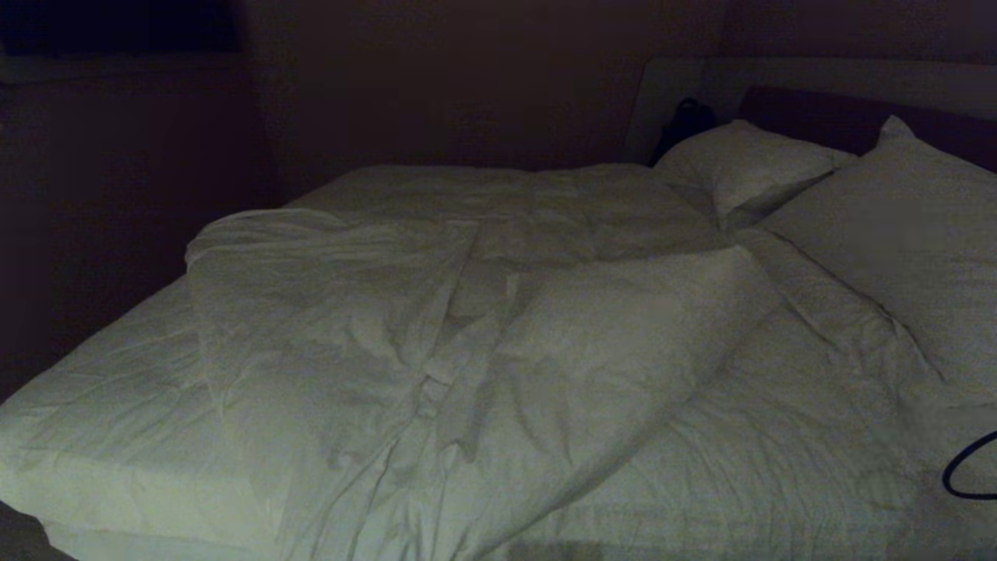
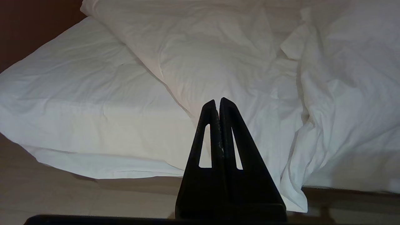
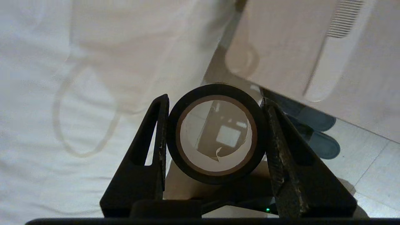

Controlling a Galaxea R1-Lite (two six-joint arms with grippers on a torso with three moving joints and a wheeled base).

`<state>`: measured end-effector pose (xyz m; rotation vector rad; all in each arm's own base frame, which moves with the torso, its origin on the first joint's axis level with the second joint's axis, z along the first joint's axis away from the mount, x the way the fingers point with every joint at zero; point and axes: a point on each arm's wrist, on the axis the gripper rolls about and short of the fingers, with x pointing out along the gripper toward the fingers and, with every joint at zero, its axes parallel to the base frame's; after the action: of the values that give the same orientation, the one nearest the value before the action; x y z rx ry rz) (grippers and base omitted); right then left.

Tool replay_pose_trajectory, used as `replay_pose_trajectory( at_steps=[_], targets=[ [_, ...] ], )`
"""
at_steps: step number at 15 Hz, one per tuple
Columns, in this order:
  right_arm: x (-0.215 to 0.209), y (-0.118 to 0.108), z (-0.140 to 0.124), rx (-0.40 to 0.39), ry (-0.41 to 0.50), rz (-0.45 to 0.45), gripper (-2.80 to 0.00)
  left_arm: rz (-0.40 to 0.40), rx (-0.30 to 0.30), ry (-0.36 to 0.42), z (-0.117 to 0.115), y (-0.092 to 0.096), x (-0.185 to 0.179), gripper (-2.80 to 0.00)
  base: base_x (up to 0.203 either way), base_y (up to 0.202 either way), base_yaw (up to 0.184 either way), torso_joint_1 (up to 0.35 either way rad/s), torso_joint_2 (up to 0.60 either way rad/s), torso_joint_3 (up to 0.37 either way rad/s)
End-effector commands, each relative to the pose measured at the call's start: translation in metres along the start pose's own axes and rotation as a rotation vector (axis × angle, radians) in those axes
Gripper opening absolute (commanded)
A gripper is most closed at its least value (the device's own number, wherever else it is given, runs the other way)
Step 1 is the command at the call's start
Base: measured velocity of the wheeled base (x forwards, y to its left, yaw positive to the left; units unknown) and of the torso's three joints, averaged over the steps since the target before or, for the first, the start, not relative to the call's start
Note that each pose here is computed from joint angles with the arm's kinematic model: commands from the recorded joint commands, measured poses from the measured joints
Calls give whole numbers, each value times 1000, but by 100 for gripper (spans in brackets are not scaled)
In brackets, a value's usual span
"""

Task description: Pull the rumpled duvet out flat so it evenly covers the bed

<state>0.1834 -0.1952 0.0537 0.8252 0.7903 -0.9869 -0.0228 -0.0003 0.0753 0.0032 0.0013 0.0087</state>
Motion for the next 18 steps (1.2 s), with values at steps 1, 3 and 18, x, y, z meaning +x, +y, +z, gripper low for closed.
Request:
replay_pose_trajectory(
  at_steps=[1, 3, 18],
  targets=[
    [8, -13, 7, 47, 2, -34, -280, 1, 0, 0, 0, 0, 0, -280, 0, 0, 0, 0, 0, 0],
    [14, -18, 12, 63, -15, -44, -280, 0, 0, 0, 0, 0, 0, -280, 0, 0, 0, 0, 0, 0],
    [53, -59, 21, 136, -32, -166, -280, 0, 0, 0, 0, 0, 0, -280, 0, 0, 0, 0, 0, 0]
  ],
)
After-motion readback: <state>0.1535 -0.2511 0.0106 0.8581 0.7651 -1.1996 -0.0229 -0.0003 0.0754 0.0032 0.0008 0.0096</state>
